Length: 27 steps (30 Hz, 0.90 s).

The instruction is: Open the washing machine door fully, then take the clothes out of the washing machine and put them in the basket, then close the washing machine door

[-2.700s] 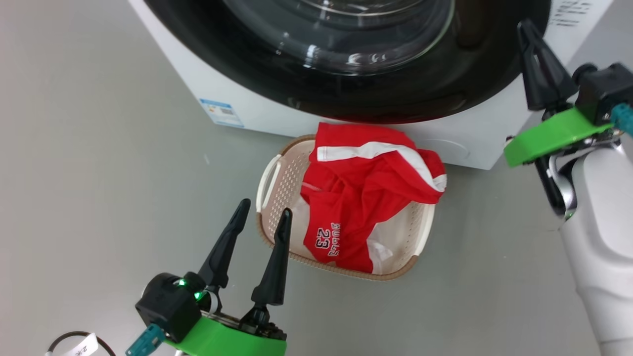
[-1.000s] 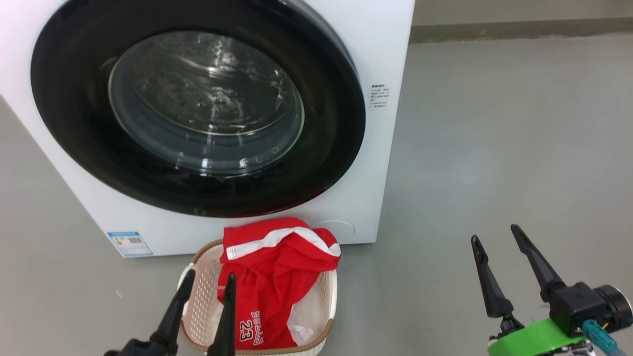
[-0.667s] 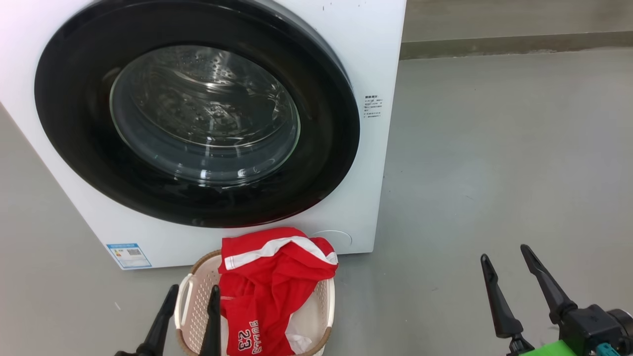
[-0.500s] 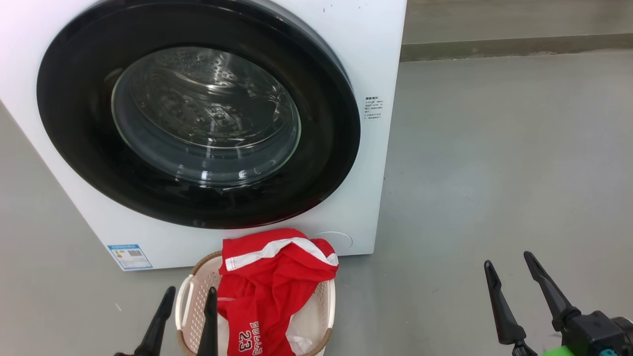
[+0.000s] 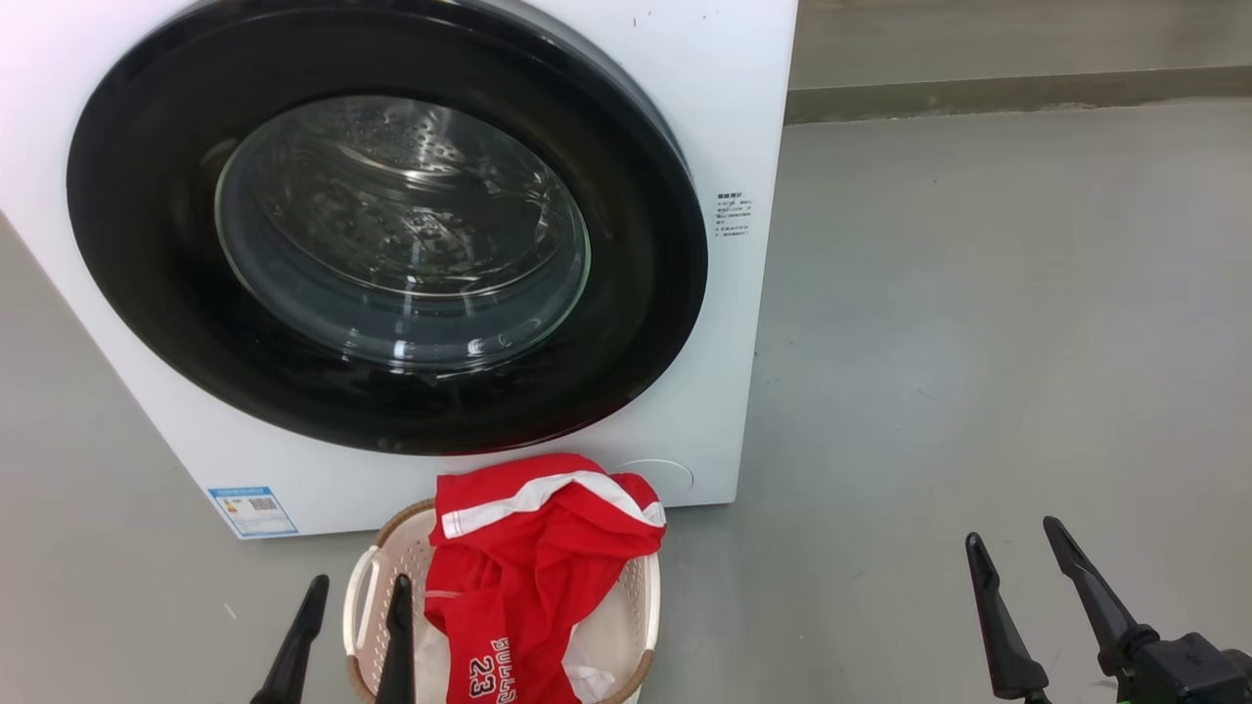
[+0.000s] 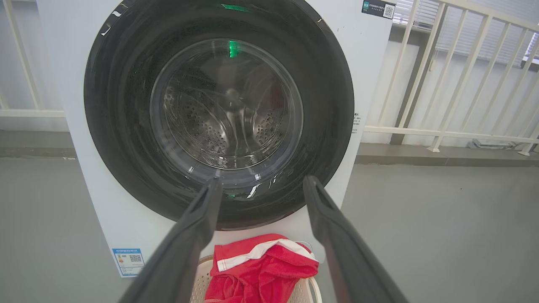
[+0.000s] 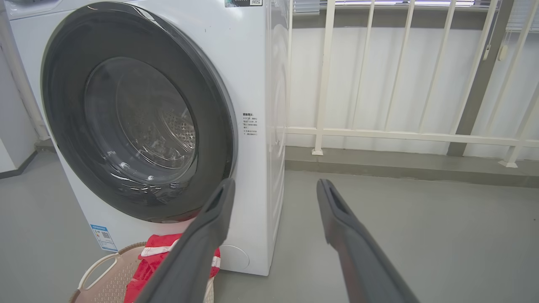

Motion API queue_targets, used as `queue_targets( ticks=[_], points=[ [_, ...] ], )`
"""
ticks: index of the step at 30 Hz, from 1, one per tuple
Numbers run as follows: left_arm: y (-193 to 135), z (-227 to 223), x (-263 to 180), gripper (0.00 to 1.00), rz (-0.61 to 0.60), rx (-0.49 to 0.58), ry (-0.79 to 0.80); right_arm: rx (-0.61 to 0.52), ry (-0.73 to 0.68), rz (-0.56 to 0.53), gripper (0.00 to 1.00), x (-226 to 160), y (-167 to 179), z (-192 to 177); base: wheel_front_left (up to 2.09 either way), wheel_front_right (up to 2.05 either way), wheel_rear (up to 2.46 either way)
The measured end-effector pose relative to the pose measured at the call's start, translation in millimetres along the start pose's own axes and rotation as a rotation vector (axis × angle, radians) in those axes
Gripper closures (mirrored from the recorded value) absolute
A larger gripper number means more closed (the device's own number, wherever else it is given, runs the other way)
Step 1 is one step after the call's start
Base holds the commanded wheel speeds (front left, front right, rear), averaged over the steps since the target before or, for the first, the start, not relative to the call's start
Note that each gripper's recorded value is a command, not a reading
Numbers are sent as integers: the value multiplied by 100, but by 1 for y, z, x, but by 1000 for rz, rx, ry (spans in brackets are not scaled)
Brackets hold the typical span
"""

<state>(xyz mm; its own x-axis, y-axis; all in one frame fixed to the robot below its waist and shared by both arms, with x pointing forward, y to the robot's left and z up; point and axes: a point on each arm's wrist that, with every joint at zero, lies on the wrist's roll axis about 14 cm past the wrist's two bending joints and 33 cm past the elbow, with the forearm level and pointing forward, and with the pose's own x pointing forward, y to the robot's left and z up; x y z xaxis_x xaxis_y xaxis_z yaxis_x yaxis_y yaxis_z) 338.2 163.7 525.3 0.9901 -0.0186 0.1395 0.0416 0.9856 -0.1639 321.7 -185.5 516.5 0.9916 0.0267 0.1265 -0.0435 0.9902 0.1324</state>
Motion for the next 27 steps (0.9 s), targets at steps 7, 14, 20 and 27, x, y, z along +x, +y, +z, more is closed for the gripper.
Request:
queue_targets(
  ticks=[7,14,20,27],
  points=[
    [2,0,0,0,11,1,0,9,2,-3,0,1,-1,-1,0,0,0],
    [5,3,0,100,28,1,-9,11,9,3,100,1,1,-3,0,0,0],
    [8,-22,-10,100,45,-15,80,47,72,-10,100,-4,2,-23,0,0,0],
    [11,-28,-10,100,68,-108,107,134,92,-39,100,-5,-2,-28,0,0,0]
  ],
)
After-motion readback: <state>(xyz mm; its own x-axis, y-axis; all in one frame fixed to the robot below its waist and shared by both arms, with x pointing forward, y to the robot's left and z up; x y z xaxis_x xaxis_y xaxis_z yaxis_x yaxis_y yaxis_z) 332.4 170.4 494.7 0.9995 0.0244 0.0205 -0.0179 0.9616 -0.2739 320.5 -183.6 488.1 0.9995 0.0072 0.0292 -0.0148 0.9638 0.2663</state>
